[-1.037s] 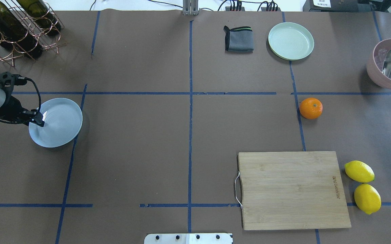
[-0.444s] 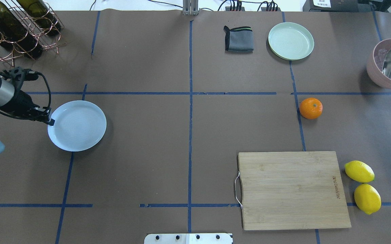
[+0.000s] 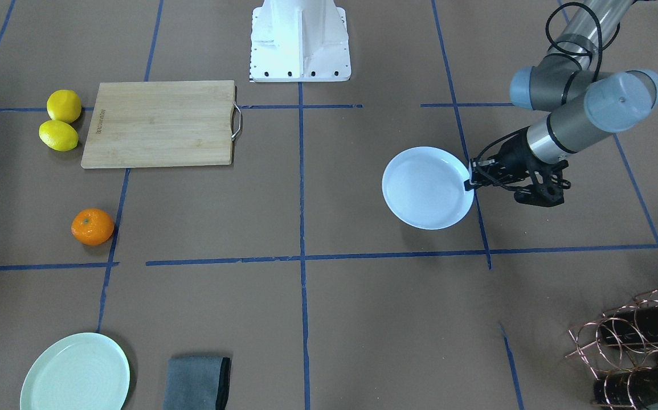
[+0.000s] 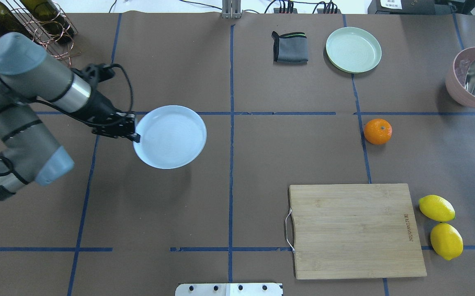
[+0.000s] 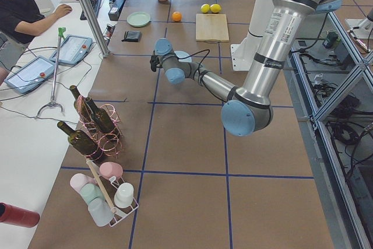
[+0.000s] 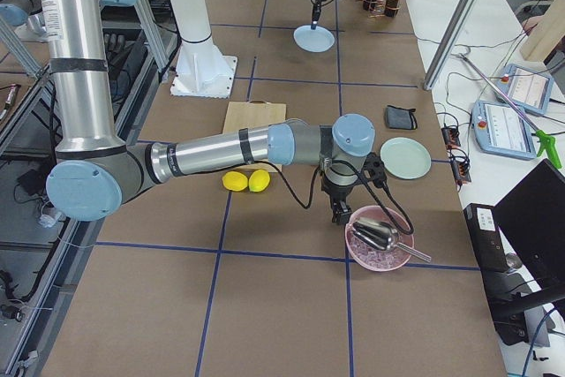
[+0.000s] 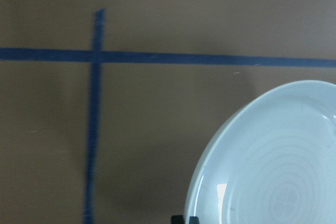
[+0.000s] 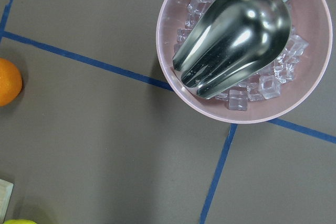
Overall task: Pick orange to plate
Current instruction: 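Slide the plate with the left gripper toward the table center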
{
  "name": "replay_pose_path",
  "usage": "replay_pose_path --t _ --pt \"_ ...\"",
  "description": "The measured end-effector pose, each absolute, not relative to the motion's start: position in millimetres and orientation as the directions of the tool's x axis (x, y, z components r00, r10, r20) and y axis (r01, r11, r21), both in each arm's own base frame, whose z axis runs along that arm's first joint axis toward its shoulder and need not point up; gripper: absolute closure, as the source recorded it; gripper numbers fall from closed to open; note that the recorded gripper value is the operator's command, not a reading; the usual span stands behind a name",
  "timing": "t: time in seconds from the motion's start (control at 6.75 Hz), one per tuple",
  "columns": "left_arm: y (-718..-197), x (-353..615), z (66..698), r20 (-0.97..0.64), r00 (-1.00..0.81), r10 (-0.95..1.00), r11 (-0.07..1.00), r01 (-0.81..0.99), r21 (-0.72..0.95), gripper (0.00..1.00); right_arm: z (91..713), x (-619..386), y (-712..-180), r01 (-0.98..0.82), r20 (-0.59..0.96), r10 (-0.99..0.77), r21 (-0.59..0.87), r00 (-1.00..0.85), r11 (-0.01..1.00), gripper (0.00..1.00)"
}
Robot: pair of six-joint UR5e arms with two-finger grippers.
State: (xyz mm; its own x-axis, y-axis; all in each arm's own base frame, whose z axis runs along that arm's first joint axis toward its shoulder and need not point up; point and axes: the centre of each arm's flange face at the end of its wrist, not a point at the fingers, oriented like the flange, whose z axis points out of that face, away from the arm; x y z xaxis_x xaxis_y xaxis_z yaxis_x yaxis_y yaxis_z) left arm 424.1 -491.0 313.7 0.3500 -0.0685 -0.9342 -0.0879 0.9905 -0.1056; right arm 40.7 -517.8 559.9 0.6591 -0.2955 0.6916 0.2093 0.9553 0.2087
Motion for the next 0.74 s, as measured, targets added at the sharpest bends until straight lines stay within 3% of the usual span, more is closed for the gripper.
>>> replay_pose_path --t 0.44,0.59,0.74 --pt "-456 532 267 -0.924 0.372 -0.091 0.990 -0.065 -0.123 1.00 561 40 -517 0.208 0.697 -0.293 0.206 0.654 0.956 0.00" --pt "-450 544 273 -0.919 0.384 -0.090 0.990 -0.064 -0.124 0.82 561 40 -517 0.207 0.701 -0.292 0.207 0.651 0.956 0.00" --pt "-446 552 278 -0.917 0.389 -0.085 0.992 -0.054 -0.115 0.38 560 39 -518 0.206 0.705 -0.293 0.209 0.646 0.956 0.00"
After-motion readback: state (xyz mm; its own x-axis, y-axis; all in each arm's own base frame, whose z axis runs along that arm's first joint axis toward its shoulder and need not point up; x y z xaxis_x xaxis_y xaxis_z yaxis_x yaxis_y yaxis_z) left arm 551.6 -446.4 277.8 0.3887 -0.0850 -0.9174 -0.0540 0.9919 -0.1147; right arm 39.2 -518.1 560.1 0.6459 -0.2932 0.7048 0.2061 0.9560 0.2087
